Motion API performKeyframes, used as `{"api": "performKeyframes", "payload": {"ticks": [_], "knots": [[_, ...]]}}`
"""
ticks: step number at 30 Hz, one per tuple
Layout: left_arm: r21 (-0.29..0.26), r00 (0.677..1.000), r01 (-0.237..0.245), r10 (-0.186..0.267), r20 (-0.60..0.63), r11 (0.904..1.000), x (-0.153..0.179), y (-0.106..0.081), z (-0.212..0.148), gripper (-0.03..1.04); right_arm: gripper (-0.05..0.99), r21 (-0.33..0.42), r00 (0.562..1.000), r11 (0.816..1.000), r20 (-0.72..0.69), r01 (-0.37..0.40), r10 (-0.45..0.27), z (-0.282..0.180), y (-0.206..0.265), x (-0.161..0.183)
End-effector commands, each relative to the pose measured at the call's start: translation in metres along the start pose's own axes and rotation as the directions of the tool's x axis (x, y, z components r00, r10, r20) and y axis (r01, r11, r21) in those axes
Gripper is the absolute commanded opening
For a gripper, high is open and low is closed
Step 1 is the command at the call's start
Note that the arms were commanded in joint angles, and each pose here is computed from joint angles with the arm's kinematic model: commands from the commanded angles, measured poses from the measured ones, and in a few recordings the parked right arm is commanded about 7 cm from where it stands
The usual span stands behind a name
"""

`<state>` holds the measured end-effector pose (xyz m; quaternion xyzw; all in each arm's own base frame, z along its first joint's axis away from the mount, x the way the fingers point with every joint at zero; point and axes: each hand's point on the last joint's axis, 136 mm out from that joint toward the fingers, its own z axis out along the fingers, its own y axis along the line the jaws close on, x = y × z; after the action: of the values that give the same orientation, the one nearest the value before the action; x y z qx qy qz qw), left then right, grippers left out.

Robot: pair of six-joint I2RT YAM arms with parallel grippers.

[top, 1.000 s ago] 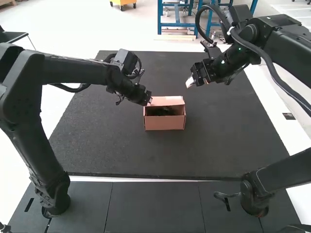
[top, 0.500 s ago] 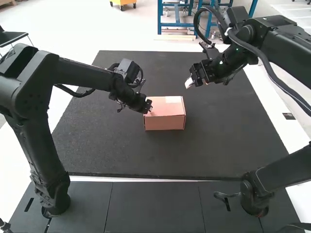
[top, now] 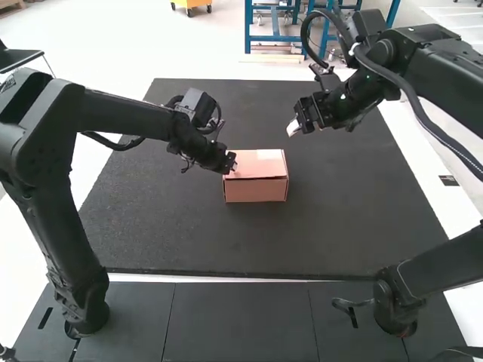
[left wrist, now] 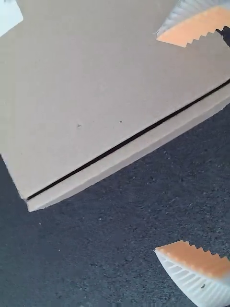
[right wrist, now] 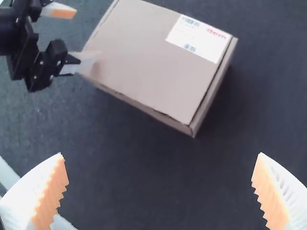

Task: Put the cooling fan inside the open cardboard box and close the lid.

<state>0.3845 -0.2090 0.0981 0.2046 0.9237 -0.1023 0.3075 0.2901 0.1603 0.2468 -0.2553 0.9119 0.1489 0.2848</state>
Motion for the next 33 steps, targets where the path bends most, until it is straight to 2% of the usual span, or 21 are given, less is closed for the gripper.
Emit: {"api": "performKeyframes", "payload": {"ticks": [1,12,16,23,25,30,33], "knots": [[0.033,0.993,0.006,-0.010,0.120,0.9994,-0.030,-0.008,-0.037,0.96,0.87,0.016,1.000,1.000,0.024,-0.008,0.007,-0.003,-0.007,-0.002],[0.025,0.970,0.019,-0.025,0.242,0.9995,-0.023,0.000,-0.082,0.96,0.87,0.037,0.994,0.999,0.114,-0.009,0.005,-0.013,-0.008,-0.005],[0.003,0.957,0.045,-0.044,0.288,0.9990,-0.019,0.014,-0.101,0.96,0.87,0.066,0.981,0.998,0.193,-0.003,-0.010,-0.022,-0.011,-0.008],[-0.045,0.867,0.044,-0.015,0.498,0.9980,-0.029,0.037,-0.150,0.96,0.87,0.072,0.954,0.994,0.295,-0.087,0.062,-0.026,-0.014,-0.007],[-0.059,0.858,0.055,-0.017,0.514,0.9967,-0.021,0.044,-0.154,0.96,0.88,0.097,0.931,0.986,0.352,-0.135,0.093,-0.030,-0.022,-0.011],[-0.071,0.838,0.069,-0.019,0.546,0.9951,-0.001,0.054,-0.163,0.96,0.90,0.118,0.887,0.976,0.449,-0.183,0.112,-0.038,-0.029,-0.012],[-0.090,0.816,0.048,0.013,0.578,0.9947,0.008,0.058,-0.168,0.96,0.90,0.159,0.865,0.964,0.490,-0.212,0.110,-0.036,-0.039,-0.006]]}}
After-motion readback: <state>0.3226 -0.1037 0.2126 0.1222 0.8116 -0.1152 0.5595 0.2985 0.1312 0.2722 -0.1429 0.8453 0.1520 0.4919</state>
